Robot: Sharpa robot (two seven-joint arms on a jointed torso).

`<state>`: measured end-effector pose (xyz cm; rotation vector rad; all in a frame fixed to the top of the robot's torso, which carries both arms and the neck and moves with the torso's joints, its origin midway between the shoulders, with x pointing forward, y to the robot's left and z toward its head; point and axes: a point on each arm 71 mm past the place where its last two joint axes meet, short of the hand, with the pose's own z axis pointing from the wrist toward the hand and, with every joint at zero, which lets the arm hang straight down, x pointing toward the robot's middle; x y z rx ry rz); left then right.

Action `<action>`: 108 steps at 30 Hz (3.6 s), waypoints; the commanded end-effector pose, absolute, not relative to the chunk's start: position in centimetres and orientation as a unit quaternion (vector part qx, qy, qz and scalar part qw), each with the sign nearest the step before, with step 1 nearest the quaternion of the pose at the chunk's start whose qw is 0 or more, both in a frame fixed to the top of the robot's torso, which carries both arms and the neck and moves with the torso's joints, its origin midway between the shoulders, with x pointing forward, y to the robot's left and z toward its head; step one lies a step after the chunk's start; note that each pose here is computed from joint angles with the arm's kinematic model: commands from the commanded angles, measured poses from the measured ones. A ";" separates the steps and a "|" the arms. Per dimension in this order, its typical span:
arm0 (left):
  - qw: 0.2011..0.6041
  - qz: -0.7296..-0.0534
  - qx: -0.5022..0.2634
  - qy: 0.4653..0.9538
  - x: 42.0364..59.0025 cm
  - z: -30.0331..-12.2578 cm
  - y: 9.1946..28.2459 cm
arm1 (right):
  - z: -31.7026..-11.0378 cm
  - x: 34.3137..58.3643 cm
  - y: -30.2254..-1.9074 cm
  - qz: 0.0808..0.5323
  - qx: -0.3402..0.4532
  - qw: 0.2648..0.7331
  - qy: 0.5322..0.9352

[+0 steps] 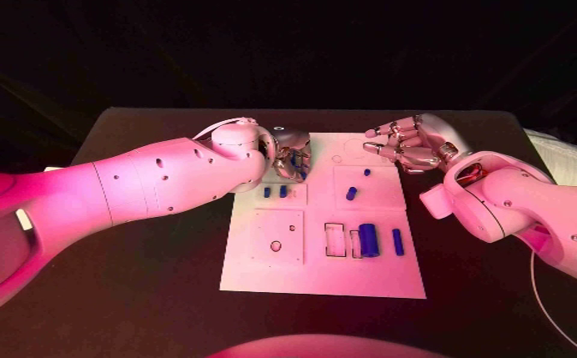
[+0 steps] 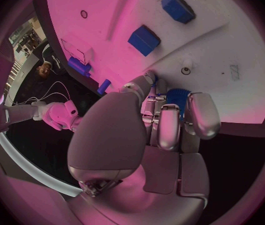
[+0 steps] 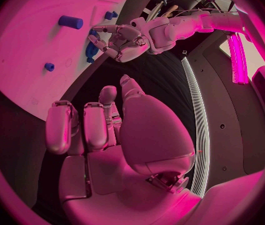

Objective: Assemble the parts on the task board

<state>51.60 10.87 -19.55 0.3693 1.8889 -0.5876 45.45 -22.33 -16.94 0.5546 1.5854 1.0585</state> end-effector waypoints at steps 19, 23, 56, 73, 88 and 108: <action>0.551 -0.314 0.050 0.771 50.9 -17.3 13.8 | -17.0 45.5 -22.2 0.450 0.228 0.544 0.671; 0.543 -0.313 0.033 0.779 50.8 -17.1 14.8 | -17.0 45.5 -22.2 0.450 0.228 0.544 0.671; 0.514 -0.248 0.043 0.820 51.1 -18.6 18.1 | -17.0 45.5 -22.0 0.451 0.227 0.542 0.671; 0.512 -0.255 0.048 0.819 51.2 -18.8 17.4 | -17.0 45.5 -22.0 0.451 0.227 0.543 0.671; 0.505 -0.254 0.052 0.823 51.0 -18.9 17.2 | -17.0 45.5 -22.0 0.451 0.227 0.542 0.671; 0.508 -0.248 0.049 0.824 51.1 -18.9 17.4 | -17.0 45.5 -22.1 0.451 0.227 0.543 0.671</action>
